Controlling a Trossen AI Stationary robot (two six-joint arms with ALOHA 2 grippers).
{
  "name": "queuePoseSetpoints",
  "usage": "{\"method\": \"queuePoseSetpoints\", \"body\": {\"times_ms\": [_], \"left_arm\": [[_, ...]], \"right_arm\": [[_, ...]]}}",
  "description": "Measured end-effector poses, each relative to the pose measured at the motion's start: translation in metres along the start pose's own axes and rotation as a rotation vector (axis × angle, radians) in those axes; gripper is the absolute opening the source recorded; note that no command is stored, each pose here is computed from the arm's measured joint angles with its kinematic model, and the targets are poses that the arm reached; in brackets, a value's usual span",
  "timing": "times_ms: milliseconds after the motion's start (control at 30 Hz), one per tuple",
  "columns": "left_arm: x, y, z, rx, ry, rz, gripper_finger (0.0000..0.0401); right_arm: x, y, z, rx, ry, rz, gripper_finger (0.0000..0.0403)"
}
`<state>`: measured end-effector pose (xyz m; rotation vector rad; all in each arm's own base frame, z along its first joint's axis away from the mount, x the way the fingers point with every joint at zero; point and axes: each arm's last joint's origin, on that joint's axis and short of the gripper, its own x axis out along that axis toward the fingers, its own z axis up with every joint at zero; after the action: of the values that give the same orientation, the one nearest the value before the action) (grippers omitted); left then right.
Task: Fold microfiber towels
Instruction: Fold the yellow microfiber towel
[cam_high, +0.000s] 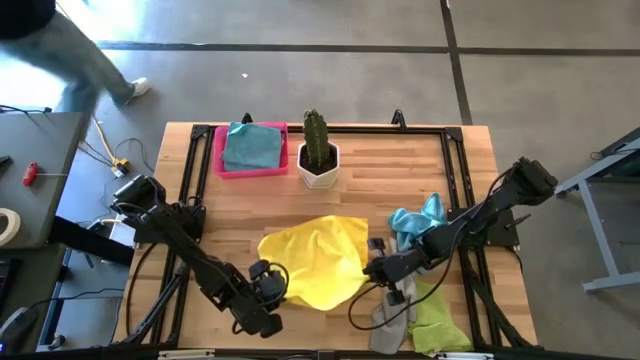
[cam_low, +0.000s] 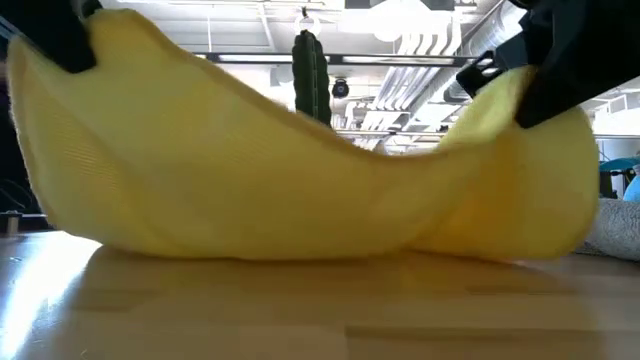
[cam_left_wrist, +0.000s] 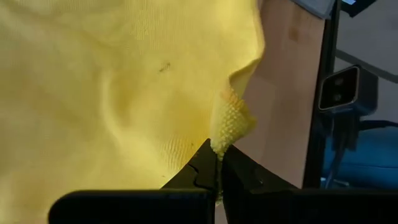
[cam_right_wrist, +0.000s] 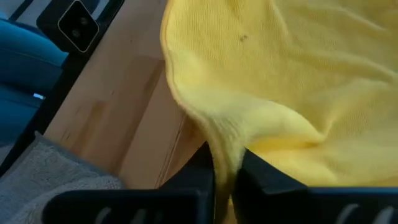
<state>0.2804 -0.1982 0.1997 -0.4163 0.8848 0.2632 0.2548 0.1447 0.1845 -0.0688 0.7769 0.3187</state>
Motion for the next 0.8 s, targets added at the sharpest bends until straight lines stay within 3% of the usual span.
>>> {"method": "queuePoseSetpoints", "body": {"times_ms": [167,300,500,800], "left_arm": [[-0.004,-0.004,-0.007,-0.007,0.013,-0.018,0.0],[-0.005,-0.007,-0.011,-0.012,0.017,-0.025,0.0],[-0.006,-0.007,-0.012,-0.009,0.02,-0.025,0.0],[-0.006,-0.005,-0.015,0.005,0.073,-0.021,0.0]], "right_arm": [[0.001,-0.001,-0.003,-0.001,0.008,0.0,0.0071],[0.013,-0.002,-0.013,0.074,0.057,-0.009,0.0089],[0.037,-0.001,-0.027,0.085,0.137,-0.021,0.0091],[0.033,0.019,-0.029,0.063,0.136,0.016,0.0091]]}}
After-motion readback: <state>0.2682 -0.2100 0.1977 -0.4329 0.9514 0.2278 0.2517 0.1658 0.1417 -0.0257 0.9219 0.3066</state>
